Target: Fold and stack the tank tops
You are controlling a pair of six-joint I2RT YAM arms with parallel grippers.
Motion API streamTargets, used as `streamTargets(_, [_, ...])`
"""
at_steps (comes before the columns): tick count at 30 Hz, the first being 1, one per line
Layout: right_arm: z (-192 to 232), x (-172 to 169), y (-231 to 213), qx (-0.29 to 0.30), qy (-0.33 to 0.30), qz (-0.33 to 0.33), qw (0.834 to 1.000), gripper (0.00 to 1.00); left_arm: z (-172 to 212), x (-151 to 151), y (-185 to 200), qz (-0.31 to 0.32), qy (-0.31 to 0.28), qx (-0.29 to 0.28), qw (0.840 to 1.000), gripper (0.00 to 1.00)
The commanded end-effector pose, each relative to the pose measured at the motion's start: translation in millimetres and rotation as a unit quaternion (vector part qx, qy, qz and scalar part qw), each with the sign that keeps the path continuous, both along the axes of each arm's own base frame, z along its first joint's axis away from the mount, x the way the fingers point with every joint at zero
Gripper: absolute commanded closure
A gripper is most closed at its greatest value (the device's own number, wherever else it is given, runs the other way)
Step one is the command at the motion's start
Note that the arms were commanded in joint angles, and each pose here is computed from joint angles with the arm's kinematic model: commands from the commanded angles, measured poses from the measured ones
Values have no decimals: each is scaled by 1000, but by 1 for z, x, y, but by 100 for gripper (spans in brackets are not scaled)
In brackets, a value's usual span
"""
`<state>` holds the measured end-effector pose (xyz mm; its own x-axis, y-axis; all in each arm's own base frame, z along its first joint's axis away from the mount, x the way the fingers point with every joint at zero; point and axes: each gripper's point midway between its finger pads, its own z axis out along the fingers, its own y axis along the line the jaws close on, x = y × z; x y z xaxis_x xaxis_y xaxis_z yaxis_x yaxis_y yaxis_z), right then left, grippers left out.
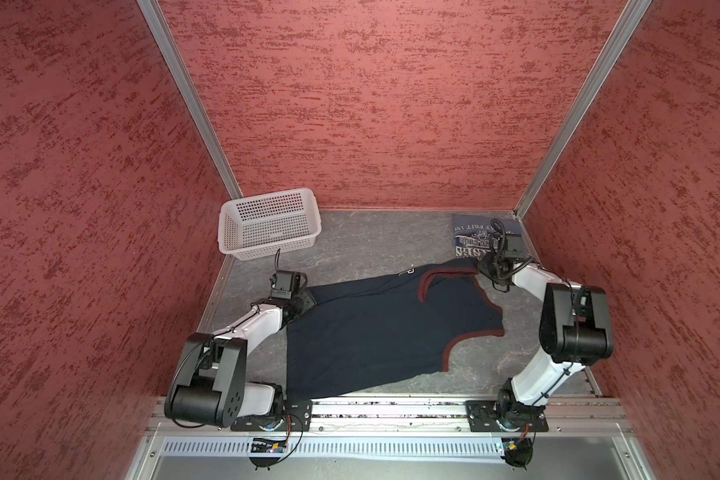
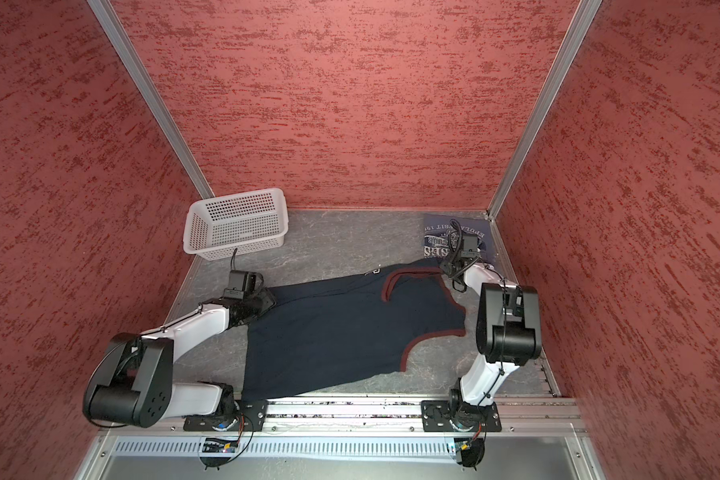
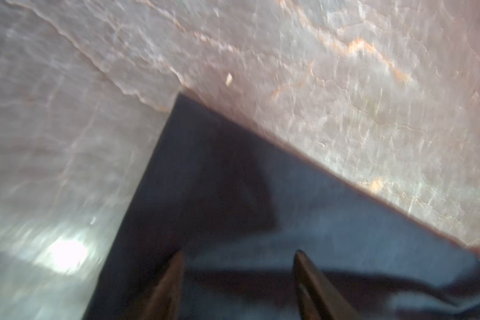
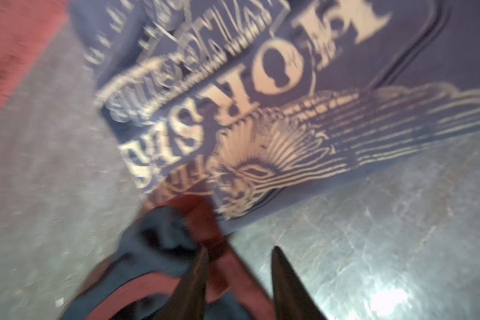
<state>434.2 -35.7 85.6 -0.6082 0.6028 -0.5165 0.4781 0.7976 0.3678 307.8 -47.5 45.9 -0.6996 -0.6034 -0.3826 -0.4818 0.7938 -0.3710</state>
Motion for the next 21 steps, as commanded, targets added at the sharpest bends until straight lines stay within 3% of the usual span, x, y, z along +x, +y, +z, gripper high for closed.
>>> streamTargets(1, [24, -16, 35, 9, -15, 63, 998, 55, 37, -6, -8, -33, -11, 40, 999, 27])
streamTargets(4, [30, -31, 81, 18, -24, 138, 990, 51, 51, -14, -23, -57, -19, 50, 997, 25])
streamTargets(9, [35, -39, 170, 15, -30, 260, 965, 49, 31, -23, -45, -82, 4, 26, 996, 26])
streamTargets(14, [16, -36, 232, -1, -6, 322, 947, 49, 9, -20, -54, -92, 25, 12, 995, 27])
streamTargets(18, [-10, -34, 251, 2, 21, 344, 939, 52, -10, -19, -54, -86, 47, 5, 995, 28])
streamTargets(21, [-36, -39, 241, -16, 60, 328, 943, 54, -23, -20, -49, -74, 63, -4, 995, 28])
